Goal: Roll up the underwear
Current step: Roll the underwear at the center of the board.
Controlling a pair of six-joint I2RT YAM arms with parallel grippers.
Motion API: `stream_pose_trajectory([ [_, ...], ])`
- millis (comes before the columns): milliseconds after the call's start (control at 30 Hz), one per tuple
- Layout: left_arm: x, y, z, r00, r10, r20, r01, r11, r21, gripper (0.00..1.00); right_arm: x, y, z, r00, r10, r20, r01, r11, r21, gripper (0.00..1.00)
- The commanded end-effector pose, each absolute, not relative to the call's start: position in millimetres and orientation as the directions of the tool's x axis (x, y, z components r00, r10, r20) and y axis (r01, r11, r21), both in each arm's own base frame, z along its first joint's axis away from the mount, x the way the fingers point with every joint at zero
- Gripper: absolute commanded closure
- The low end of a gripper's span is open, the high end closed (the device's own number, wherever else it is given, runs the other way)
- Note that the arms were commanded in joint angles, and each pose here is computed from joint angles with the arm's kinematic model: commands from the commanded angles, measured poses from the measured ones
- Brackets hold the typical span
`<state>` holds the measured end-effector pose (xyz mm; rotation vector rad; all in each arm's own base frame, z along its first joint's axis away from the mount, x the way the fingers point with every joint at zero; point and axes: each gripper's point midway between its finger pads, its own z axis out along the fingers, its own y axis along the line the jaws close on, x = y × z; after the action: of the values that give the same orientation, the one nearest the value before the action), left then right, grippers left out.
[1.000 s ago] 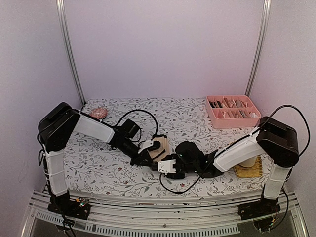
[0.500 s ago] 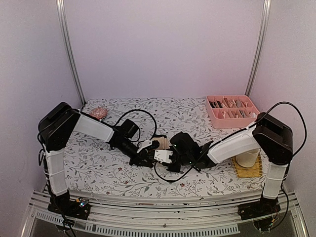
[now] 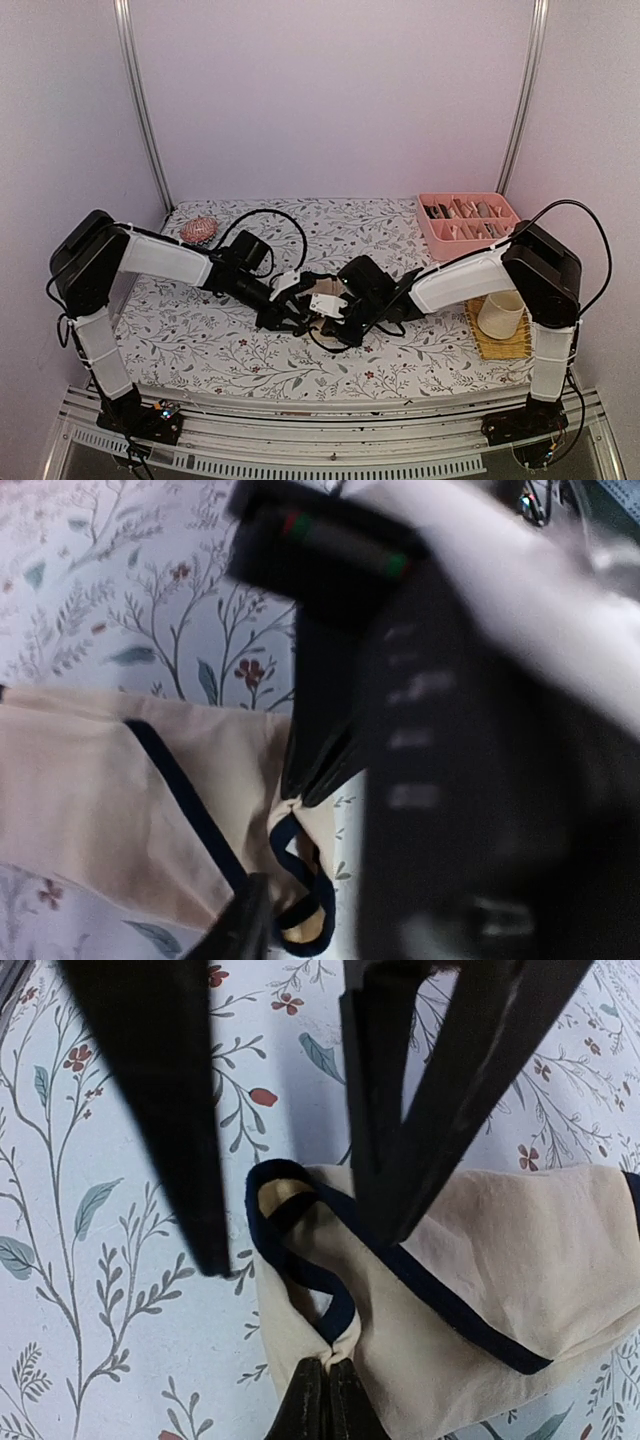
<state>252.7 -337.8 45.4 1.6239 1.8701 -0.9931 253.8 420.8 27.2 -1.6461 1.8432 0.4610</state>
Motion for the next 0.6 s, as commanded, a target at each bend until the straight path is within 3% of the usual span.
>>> stream_pose_trajectory([
  [0, 265.1, -335.8, 73.9, -0.126, 0.594, -0.794, 0.992, 0.069, -0.105, 0.57, 252.5, 411.8, 12.4, -0.183, -0.770, -0.611, -0.977, 0.210, 0.028, 0.98],
  [200, 267.0, -329.2, 85.5, -0.035, 0.591, -0.806, 0.997, 0.075, 0.012, 0.51, 257.6, 413.5, 7.2, -0.259, -0.768, -0.586, -0.966, 0.220, 0.138, 0.98],
  [367, 262.7, -328.5, 98.0, 0.140, 0.579, -0.803, 0.979, 0.039, 0.199, 0.50, 257.1, 417.8, 3.1, -0.316, -0.772, -0.551, -0.947, 0.219, 0.236, 0.98],
  [567, 246.8, -330.7, 74.4, 0.408, 0.638, -0.653, 0.869, -0.052, 0.492, 0.51, 258.0, 421.4, 2.5, -0.371, -0.767, -0.524, -0.918, 0.217, 0.334, 0.98],
])
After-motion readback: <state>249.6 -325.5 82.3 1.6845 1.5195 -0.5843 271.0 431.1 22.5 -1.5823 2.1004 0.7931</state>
